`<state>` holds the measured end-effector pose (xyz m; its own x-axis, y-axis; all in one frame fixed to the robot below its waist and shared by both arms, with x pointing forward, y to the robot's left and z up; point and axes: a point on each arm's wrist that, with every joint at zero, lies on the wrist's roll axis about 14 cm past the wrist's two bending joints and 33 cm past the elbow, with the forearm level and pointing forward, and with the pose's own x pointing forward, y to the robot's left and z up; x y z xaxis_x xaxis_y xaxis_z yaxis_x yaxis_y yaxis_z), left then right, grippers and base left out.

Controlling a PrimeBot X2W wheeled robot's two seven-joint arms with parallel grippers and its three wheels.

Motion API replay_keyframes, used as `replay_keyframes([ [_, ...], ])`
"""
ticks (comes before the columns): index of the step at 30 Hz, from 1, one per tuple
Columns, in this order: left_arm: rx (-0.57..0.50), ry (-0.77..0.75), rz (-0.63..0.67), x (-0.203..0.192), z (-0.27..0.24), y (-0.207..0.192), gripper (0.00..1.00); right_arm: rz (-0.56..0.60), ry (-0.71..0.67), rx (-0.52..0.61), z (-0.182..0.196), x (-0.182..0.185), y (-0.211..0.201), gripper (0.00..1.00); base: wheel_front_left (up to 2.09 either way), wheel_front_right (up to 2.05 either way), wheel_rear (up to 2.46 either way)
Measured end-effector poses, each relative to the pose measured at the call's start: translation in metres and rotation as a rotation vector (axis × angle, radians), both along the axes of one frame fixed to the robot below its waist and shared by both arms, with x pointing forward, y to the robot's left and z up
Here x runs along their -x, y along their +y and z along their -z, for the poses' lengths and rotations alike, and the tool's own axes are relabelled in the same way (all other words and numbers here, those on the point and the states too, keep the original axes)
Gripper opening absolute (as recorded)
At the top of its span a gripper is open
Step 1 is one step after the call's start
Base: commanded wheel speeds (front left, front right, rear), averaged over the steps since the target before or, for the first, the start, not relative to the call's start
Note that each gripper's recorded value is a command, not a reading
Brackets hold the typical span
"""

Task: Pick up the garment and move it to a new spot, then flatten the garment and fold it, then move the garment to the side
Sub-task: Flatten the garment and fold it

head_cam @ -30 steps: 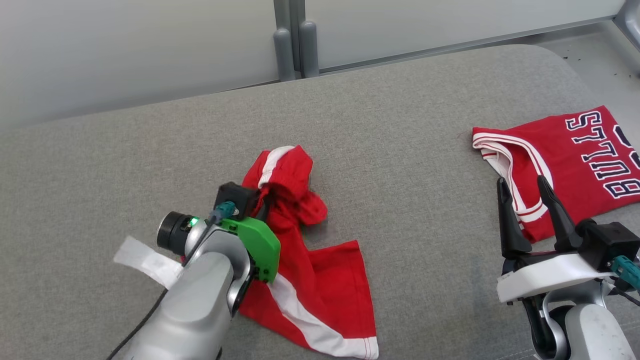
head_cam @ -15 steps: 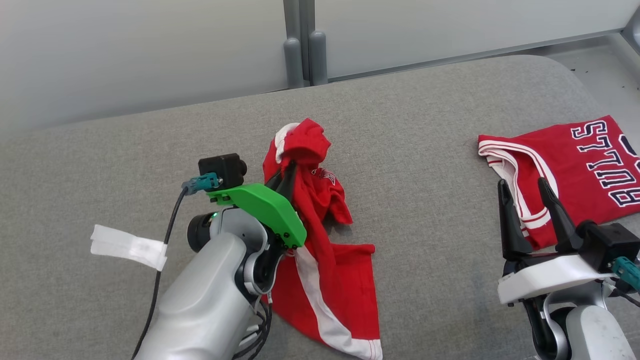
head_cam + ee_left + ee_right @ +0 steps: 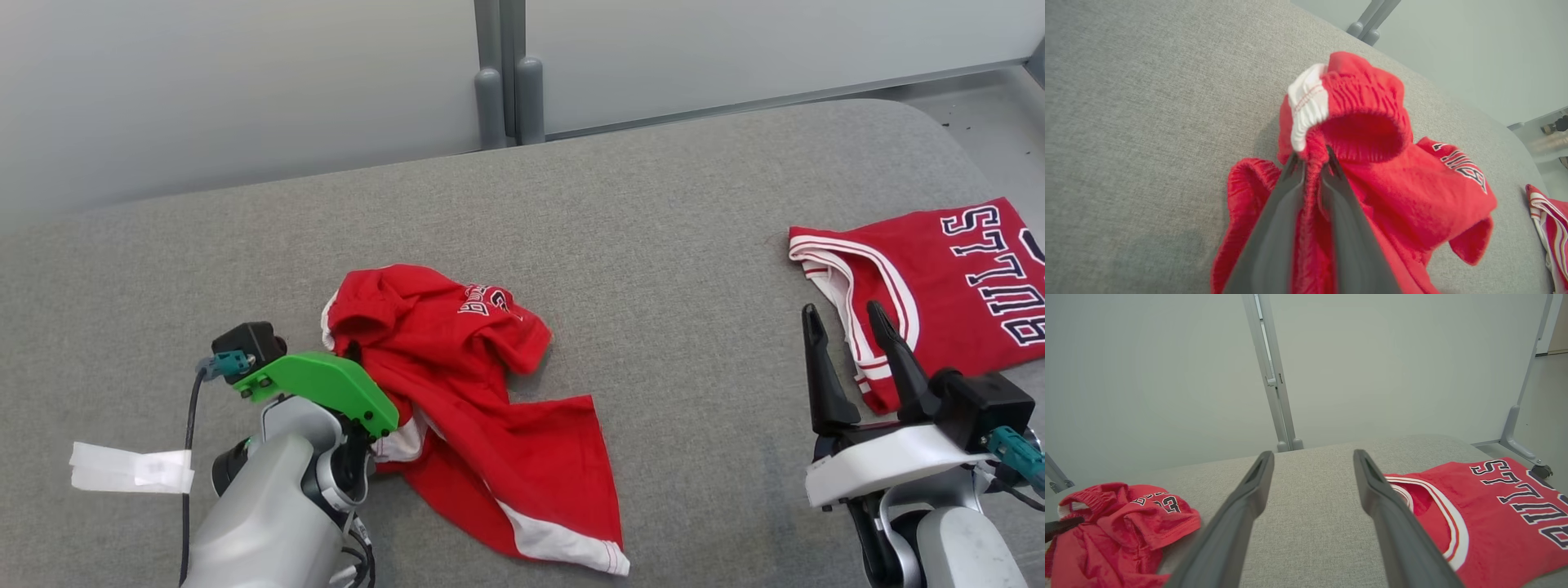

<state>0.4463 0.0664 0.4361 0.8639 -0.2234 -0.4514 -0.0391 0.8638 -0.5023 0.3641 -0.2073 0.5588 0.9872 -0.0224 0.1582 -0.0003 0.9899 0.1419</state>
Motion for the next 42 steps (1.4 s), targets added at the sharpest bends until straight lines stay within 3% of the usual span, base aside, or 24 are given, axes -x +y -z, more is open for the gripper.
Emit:
replay_keyframes([
  [1, 0.002, -0.004, -0.009, 0.0, 0.0, 0.002, 1.0, -0.002, 0.002, 0.0, 0.0, 0.0, 0.001, 1.0, 0.0, 0.0, 0.0],
  [15, -0.024, -0.173, -0.01, 0.002, -0.014, 0.025, 1.0, -0.025, 0.009, -0.002, 0.002, -0.003, 0.008, 1.0, 0.0, 0.0, 0.0],
  [25, -0.028, -0.096, 0.114, 0.054, 0.022, 0.017, 1.0, -0.053, 0.013, -0.003, 0.004, -0.009, 0.017, 1.0, 0.0, 0.0, 0.0],
  [34, -0.007, -0.095, 0.153, 0.064, 0.018, 0.004, 1.0, -0.034, 0.018, 0.0, 0.005, -0.007, 0.011, 1.0, 0.0, 0.0, 0.0],
  [40, -0.047, -0.069, 0.179, 0.07, 0.025, 0.005, 1.0, -0.025, 0.025, 0.004, 0.006, -0.007, 0.008, 1.0, 0.0, 0.0, 0.0],
  [41, -0.048, -0.064, 0.182, 0.071, 0.026, 0.004, 0.94, -0.023, 0.025, 0.004, 0.006, -0.006, 0.007, 1.0, 0.0, 0.0, 0.0],
  [42, -0.053, -0.059, 0.183, 0.071, 0.027, 0.004, 0.79, -0.023, 0.024, 0.005, 0.006, -0.006, 0.007, 1.0, 0.0, 0.0, 0.0],
])
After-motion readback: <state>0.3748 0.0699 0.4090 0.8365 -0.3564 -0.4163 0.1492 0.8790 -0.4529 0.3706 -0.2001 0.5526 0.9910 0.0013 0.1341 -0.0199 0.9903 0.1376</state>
